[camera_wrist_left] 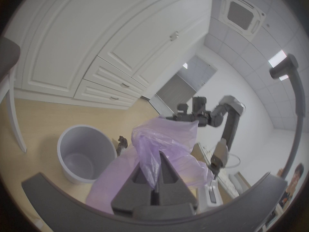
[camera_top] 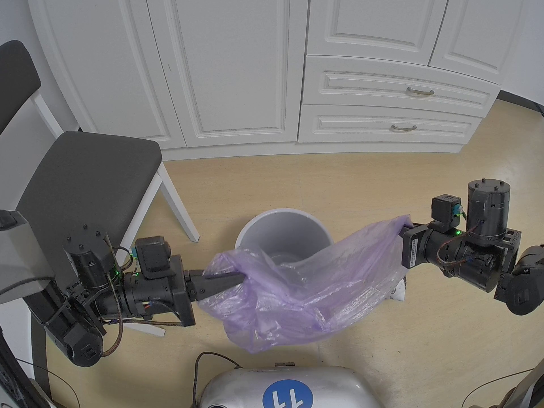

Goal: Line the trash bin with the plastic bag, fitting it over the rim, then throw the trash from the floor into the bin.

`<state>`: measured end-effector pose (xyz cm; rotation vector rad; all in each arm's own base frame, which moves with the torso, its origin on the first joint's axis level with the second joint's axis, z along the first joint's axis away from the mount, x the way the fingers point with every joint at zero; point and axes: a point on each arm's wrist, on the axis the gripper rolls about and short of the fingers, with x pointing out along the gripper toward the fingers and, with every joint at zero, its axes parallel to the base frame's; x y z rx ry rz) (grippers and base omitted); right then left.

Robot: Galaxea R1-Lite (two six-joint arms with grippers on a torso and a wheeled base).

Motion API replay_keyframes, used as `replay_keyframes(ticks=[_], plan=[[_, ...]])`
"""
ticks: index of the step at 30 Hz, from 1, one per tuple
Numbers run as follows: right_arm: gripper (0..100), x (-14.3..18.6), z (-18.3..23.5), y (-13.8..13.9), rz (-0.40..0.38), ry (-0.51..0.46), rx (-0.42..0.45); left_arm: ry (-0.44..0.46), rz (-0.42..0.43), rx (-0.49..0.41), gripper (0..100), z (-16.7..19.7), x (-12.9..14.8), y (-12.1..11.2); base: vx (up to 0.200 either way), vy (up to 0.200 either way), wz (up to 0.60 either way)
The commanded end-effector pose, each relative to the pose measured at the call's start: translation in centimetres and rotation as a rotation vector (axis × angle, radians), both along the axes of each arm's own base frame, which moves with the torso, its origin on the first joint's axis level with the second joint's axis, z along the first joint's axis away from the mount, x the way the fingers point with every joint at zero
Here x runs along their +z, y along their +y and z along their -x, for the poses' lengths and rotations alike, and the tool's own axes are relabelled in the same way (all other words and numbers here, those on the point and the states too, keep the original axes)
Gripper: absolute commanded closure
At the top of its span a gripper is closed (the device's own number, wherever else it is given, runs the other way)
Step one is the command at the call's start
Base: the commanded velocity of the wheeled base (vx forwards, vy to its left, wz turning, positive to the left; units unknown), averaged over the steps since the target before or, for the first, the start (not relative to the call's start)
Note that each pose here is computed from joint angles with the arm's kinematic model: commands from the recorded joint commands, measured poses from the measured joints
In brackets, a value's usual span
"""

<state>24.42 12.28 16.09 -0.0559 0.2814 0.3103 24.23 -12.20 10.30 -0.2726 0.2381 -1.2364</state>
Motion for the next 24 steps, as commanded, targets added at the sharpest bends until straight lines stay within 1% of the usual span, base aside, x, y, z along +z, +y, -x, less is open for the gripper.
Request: replay_keyframes(ticks=[1,3,5,7,10,13,17,18,20,21,22,24], plan=[[100,1.3,0.1,-0.1,0.02,-0.063,-0.077,-0.01,0.101,0.026,100,0.4,3.4,-1.7,0.0,0.0,0.0],[100,1.8,-0.3,0.3,0.015,-0.084,-0.119,0.002,0.096,0.027,100,0.4,3.7,-1.7,0.0,0.0,0.0],[100,2.4,-1.2,0.9,-0.002,-0.114,-0.19,0.022,0.086,0.037,100,0.3,4.1,-1.7,0.0,0.0,0.0],[100,2.8,-2.0,1.5,-0.053,-0.15,-0.247,0.04,0.078,0.05,100,0.1,4.6,-1.7,0.0,0.0,0.0],[100,3.3,-3.3,2.5,-0.129,-0.206,-0.291,0.07,0.063,0.085,100,0.0,5.5,-1.4,0.0,0.0,0.0],[100,3.2,-4.1,3.0,-0.159,-0.238,-0.311,0.128,0.029,0.105,100,-0.1,6.0,-1.4,0.0,0.0,0.0],[100,2.4,-4.6,3.6,-0.162,-0.239,-0.306,0.227,-0.025,0.128,100,-1.1,5.9,-1.4,0.0,0.0,0.0],[100,2.1,-4.8,3.9,-0.162,-0.236,-0.303,0.251,-0.04,0.149,100,-1.5,5.8,-1.5,0.0,0.0,0.0],[100,2.0,-4.8,4.0,-0.163,-0.237,-0.302,0.257,-0.044,0.158,100,-1.7,5.8,-1.6,0.0,0.0,0.0],[100,1.4,-5.2,4.9,-0.181,-0.256,-0.293,0.293,-0.089,0.292,100,-3.3,4.9,-2.4,0.0,0.0,0.0],[100,1.3,-5.4,5.2,-0.189,-0.27,-0.302,0.298,-0.111,0.35,100,-4.1,4.4,-2.8,0.0,0.0,0.0],[100,1.0,-5.6,5.6,-0.187,-0.285,-0.326,0.303,-0.138,0.4,100,-4.8,3.7,-3.2,0.0,0.0,0.0]])
